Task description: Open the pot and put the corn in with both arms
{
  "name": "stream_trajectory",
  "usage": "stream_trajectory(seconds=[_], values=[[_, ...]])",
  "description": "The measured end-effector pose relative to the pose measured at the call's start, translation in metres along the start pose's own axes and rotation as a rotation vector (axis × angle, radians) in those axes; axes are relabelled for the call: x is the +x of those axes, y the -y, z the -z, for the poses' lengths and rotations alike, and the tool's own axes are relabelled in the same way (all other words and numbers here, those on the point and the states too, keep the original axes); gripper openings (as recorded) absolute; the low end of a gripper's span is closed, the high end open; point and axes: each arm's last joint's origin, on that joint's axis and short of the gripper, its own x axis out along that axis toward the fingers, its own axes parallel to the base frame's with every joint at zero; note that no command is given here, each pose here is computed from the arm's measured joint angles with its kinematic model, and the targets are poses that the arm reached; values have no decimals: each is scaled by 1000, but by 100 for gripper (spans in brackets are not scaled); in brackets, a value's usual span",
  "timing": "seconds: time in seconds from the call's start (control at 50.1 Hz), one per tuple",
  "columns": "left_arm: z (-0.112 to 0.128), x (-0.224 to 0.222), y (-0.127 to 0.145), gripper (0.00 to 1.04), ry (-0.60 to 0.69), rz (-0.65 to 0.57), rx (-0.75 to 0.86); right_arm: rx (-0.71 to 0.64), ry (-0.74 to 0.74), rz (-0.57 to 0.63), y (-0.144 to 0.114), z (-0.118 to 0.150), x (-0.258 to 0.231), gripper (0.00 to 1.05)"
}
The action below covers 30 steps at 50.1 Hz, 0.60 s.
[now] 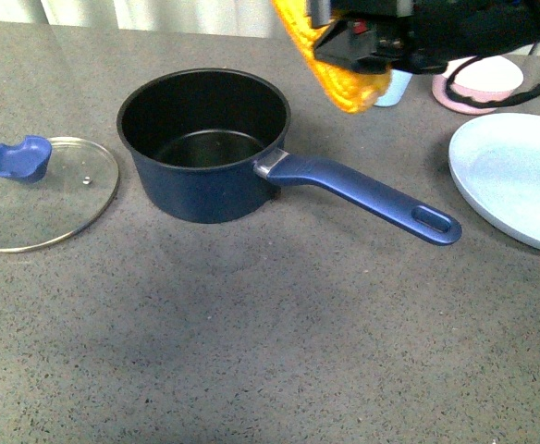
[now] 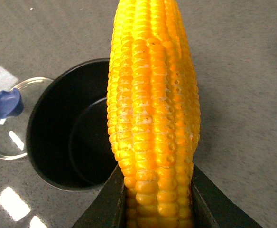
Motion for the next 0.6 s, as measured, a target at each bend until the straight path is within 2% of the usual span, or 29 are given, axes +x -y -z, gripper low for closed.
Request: stream_trajectory(seconds=[0.179, 0.399, 0.598], values=[[0, 0, 0, 96, 0, 0, 0, -29, -50, -51, -23, 4, 39, 21], [0, 0, 0, 96, 0, 0, 0, -56, -57, -80, -42, -5, 73, 21], [0, 0, 0, 96, 0, 0, 0, -65, -91, -97, -50, 2, 94, 20]])
